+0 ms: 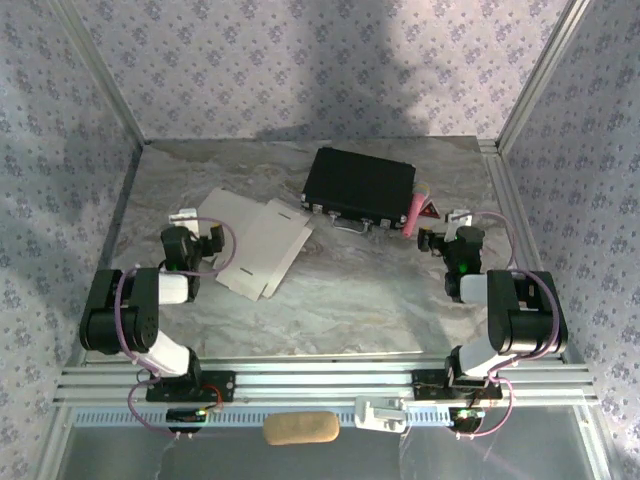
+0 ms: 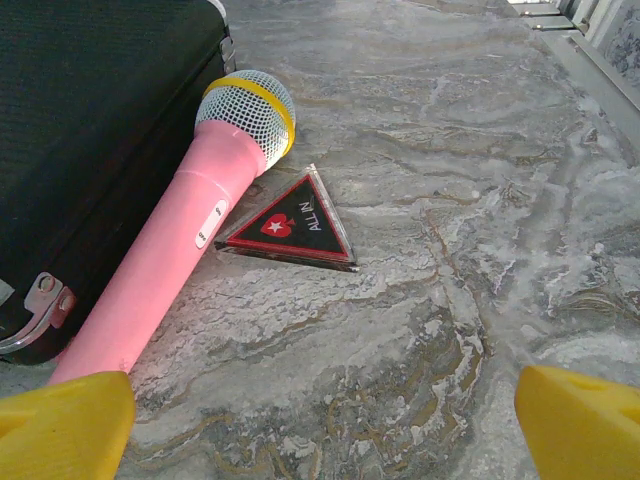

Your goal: Fold the paper box

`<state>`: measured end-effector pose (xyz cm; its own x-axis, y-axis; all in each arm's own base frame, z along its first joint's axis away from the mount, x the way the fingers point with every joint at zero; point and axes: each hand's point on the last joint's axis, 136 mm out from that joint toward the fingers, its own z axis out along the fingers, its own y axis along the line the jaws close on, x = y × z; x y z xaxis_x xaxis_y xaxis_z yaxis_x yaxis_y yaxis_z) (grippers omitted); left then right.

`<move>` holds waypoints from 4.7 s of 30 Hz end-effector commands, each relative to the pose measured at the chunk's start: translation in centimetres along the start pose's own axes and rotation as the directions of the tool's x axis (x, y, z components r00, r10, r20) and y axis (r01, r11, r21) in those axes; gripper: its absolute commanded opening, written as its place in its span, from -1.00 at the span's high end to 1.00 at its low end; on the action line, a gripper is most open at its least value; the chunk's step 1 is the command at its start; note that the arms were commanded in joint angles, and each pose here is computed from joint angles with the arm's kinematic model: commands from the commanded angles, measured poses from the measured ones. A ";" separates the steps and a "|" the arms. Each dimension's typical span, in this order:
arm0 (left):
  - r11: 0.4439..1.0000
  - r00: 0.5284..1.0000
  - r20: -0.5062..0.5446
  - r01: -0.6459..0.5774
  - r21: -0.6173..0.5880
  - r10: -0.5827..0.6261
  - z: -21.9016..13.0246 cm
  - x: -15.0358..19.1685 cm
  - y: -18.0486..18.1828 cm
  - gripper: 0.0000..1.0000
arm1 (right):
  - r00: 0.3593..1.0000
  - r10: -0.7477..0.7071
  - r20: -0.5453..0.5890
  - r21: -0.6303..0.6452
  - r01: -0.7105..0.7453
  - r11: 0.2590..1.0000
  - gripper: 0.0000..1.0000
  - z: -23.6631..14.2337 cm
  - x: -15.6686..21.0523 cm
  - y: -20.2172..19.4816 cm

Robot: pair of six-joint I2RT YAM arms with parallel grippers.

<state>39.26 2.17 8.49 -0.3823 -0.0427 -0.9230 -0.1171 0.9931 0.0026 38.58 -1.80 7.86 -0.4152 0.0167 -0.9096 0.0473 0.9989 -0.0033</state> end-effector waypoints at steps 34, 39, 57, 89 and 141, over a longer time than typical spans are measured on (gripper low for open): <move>1.000 1.000 0.013 0.003 -0.001 -0.003 0.2 -0.6 -0.1 -1.00 | 1.000 -0.023 0.010 -0.003 0.023 1.000 -0.98 0.3 -0.7 0.1; 0.999 0.999 0.032 -0.011 0.036 0.010 -0.2 -0.6 -0.7 -0.99 | 0.999 -0.031 0.012 0.060 0.030 0.998 -0.98 0.2 -1.2 -0.5; 0.876 0.904 0.055 0.425 -0.229 -0.424 -16.9 -10.8 1.0 -1.00 | 0.811 0.585 -0.001 0.229 -0.569 0.790 -0.98 -15.9 -13.9 0.8; 0.798 0.629 -0.492 0.482 -0.361 -0.602 -7.0 -0.8 3.2 -0.12 | 0.658 0.291 -0.695 -0.336 -0.655 0.677 -0.47 -11.5 3.7 36.5; 0.932 0.839 -0.405 0.313 -0.185 -0.362 -14.2 -6.8 -2.5 -0.38 | 0.491 0.497 -0.716 -0.263 -0.848 0.459 0.99 -8.3 -0.2 42.2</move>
<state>30.42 -3.25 21.79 -0.5992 -0.4749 -0.6445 -0.3398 0.8798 -0.3324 33.26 41.78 11.52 -0.8478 0.5151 -0.1259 0.1054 0.3964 0.9120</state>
